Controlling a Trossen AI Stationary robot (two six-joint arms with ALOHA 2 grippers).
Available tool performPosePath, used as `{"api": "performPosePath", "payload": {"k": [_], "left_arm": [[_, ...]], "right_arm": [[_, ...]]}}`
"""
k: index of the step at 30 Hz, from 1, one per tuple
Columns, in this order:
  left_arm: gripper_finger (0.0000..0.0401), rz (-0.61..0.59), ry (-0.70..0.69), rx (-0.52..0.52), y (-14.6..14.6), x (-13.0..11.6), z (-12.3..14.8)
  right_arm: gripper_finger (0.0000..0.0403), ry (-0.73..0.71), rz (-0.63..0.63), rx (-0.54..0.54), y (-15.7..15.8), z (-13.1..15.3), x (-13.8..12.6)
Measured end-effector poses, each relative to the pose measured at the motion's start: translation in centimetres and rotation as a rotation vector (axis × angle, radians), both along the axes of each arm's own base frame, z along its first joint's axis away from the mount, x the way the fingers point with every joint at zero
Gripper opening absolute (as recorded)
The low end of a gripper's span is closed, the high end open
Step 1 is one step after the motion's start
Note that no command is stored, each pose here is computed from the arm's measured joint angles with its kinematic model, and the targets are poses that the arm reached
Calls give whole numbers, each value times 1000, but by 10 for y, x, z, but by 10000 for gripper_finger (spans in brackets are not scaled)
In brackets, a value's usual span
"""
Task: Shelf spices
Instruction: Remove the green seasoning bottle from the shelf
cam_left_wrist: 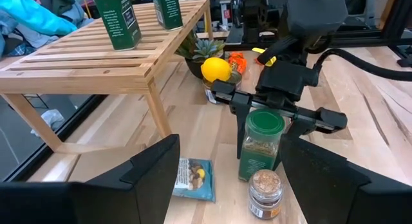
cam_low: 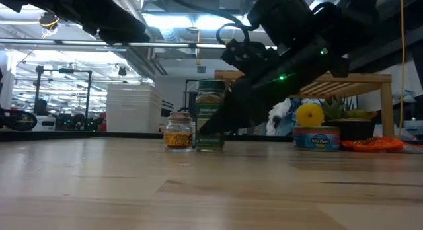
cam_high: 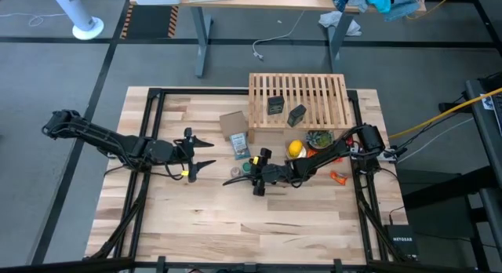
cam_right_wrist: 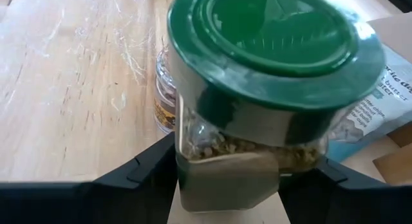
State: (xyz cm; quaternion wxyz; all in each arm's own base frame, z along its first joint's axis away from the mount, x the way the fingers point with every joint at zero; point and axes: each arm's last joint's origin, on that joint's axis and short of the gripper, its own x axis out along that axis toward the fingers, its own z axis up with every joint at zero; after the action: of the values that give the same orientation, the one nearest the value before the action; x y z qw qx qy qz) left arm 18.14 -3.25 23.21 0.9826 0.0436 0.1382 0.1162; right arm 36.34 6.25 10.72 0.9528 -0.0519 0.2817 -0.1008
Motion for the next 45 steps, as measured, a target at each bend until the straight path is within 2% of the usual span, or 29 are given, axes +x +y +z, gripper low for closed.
{"api": "performPosePath", "payload": {"k": [7,14,45], "left_arm": [[260,1,-1,-3,0,0,0],[260,23,-2,-74,0,-1,-2],[260,27,187,-18,2,-8,-18]], "right_arm": [[230,14,3,-1,0,-1,-1],[230,16,8,1,1,-1,-1],[230,-3,-24,-9,0,0,-1]]}}
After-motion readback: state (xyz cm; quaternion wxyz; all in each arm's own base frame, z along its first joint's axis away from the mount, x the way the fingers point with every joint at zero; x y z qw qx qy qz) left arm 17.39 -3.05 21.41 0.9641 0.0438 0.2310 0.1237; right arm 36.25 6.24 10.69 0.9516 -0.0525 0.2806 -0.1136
